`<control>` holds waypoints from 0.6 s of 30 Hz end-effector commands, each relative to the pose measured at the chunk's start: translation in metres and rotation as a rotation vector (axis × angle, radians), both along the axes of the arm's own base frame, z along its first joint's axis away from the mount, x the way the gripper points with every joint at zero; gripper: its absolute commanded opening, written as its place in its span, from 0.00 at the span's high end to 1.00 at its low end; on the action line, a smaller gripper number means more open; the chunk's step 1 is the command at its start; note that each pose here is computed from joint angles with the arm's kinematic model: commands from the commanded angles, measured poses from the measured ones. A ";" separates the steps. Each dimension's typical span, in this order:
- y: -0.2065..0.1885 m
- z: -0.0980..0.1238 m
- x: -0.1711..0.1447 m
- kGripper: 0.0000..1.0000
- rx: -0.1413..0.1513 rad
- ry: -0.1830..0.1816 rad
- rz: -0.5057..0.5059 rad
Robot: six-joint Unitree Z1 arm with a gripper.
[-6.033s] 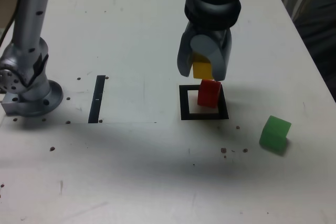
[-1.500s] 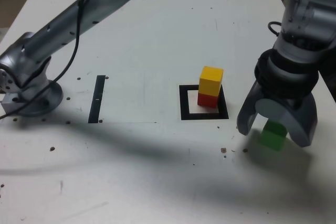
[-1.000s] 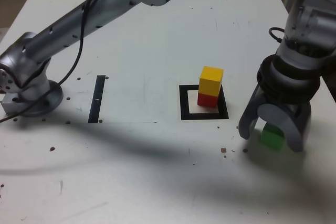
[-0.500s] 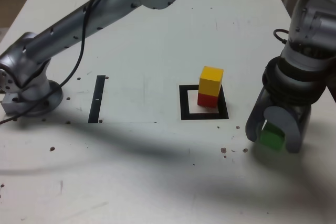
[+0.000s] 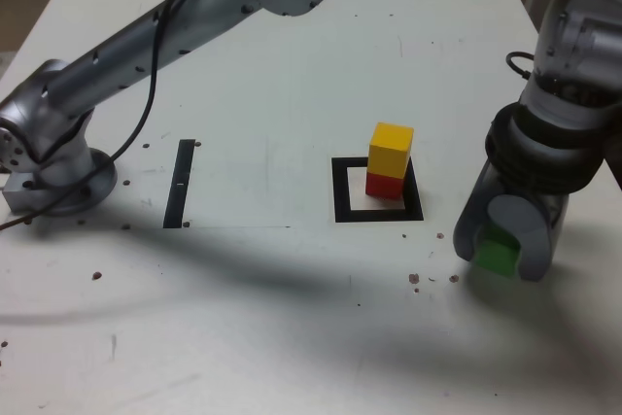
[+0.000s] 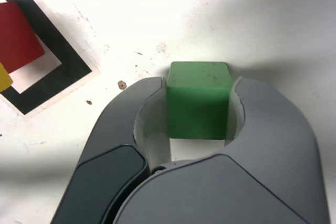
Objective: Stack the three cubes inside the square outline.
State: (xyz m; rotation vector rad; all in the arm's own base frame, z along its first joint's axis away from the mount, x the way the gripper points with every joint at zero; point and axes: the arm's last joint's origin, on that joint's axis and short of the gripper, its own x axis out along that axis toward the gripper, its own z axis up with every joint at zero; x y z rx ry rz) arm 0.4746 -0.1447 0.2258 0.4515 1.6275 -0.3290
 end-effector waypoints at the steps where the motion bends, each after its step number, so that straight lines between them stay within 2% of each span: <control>1: 0.000 0.005 -0.004 0.72 0.009 0.005 -0.004; 10: 0.010 0.047 -0.028 0.72 0.037 -0.034 -0.002; 14: 0.014 0.068 -0.040 0.72 0.041 -0.062 0.001; 18: 0.021 0.084 -0.054 0.72 0.043 -0.070 0.023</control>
